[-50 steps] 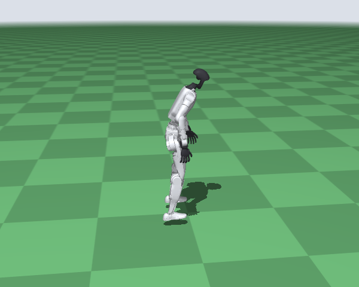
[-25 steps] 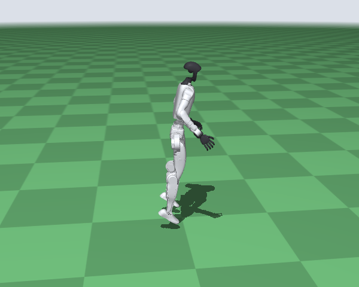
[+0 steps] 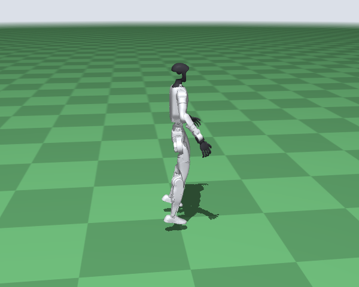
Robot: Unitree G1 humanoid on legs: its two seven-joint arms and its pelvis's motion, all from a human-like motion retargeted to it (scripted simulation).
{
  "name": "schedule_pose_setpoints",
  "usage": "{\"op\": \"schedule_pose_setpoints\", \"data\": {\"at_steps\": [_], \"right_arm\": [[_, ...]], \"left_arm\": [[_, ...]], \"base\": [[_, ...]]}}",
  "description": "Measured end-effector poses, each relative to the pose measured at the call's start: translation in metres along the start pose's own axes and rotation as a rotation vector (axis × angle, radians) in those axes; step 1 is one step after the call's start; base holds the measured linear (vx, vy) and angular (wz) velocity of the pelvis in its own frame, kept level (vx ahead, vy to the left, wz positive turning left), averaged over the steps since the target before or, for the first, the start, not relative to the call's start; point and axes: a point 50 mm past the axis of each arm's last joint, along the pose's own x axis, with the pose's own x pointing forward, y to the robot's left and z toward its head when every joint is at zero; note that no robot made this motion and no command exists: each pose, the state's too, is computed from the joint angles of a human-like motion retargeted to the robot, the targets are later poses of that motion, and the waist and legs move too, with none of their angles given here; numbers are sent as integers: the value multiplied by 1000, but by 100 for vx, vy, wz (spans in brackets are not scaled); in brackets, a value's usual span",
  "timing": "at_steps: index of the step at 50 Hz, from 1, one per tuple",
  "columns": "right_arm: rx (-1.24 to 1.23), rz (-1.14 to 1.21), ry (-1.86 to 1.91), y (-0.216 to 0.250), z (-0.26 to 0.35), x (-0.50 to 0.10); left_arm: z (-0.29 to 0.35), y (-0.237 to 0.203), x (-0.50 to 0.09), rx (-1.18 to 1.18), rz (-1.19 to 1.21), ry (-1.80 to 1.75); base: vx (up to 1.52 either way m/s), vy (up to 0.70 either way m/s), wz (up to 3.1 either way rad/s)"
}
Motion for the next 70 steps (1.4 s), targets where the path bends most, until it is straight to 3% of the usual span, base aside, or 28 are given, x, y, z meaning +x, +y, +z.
{"op": "schedule_pose_setpoints", "data": {"at_steps": [3,7,13,17,21,25,28,32,50,60,65,70], "right_arm": [[-31,-138,-205,-25,61,-3],[87,-300,-292,-17,98,1],[122,-197,-153,36,41,10],[34,9,-28,51,9,12],[158,167,46,55,-7,11],[233,12,64,47,-8,16],[127,-147,101,40,-7,19],[27,-150,86,38,2,20],[-107,-70,-78,43,24,16],[2,-56,-198,19,19,-11],[-16,-100,-206,0,21,-18],[108,-180,-191,15,25,-8]], "left_arm": [[42,17,11,-111,61,-92],[64,15,20,-99,106,-86],[28,-41,1,105,-14,-82],[2,-60,-12,30,-132,5],[-8,-72,-20,-25,-243,46],[-7,-80,-16,110,-244,38],[-18,-86,-14,308,-247,95],[-29,-94,-19,445,-310,152],[17,-111,-23,327,-373,-124],[22,-88,-20,153,-276,-133],[60,-74,-16,55,-268,-250],[90,-66,-13,52,-195,-343]], "base": [[-28,-5,2],[-19,-26,-12],[0,16,44],[-4,-2,-25],[-10,-1,-19],[-15,-2,-20],[-12,-1,-5],[-7,0,10],[-1,0,-9],[-6,0,2],[-25,3,27],[-17,3,22]]}}
